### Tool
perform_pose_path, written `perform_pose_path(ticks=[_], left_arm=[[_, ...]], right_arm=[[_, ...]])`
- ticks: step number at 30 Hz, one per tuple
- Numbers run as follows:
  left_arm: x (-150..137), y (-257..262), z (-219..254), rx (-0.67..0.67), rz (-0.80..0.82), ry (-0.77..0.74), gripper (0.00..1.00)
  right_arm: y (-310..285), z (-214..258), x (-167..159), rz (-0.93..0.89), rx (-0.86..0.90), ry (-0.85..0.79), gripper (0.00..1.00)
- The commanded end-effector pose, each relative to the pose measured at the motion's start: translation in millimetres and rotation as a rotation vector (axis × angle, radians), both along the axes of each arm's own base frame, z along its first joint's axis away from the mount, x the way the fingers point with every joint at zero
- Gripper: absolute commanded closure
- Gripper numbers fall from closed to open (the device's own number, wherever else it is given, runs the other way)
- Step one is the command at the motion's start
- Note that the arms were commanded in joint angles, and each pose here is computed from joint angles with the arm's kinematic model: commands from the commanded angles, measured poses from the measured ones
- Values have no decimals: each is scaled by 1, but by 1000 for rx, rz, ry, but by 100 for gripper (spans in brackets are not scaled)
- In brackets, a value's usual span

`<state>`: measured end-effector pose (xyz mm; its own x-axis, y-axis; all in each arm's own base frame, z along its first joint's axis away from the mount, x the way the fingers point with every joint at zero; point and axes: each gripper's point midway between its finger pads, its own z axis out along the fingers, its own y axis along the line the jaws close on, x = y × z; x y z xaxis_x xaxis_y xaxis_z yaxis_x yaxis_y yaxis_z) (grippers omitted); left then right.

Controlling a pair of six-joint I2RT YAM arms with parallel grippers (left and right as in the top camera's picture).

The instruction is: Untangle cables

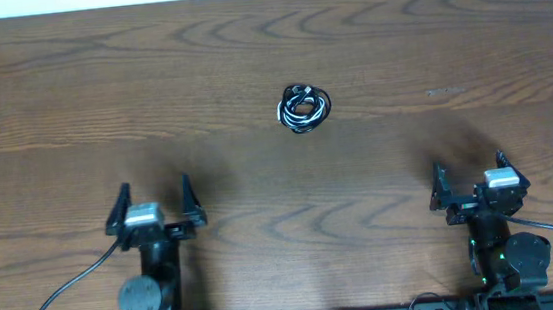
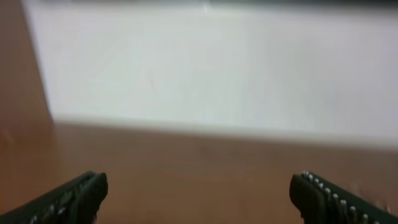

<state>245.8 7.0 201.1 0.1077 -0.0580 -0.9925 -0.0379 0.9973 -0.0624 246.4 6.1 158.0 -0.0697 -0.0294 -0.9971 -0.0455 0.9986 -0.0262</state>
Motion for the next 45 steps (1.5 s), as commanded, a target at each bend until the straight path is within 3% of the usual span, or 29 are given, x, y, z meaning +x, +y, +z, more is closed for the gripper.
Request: perform_pose_path(ticks=[1,6,10,17,22,27,33,35,42,45], left_arm=[[-17,30,56,-21,174,-237,2],[-57,57,115,-60,335,-507,2],[-70,61,142,-50,356,-564,2],[-64,33,201,19,200,-588,2],[-32,20,251,69,122,-484,2],[14,23,284,69,117,-269,2],[69,21,261,81,77,135,2],[84,9,243,78,-3,241,2],[102,-90,199,-41,-633,397,2],[113,-94,191,-161,-657,443,2]], right_arm=[[-4,0,0,-18,-9,0,1],[-4,0,0,-18,-9,0,1],[-4,0,0,-18,-9,0,1],[-4,0,0,-18,-9,0,1],[-4,0,0,-18,-9,0,1],[-4,0,0,-18,-9,0,1],[-4,0,0,-18,-9,0,1],[-4,0,0,-18,-9,0,1],[-4,0,0,-18,-9,0,1],[-4,0,0,-18,-9,0,1]])
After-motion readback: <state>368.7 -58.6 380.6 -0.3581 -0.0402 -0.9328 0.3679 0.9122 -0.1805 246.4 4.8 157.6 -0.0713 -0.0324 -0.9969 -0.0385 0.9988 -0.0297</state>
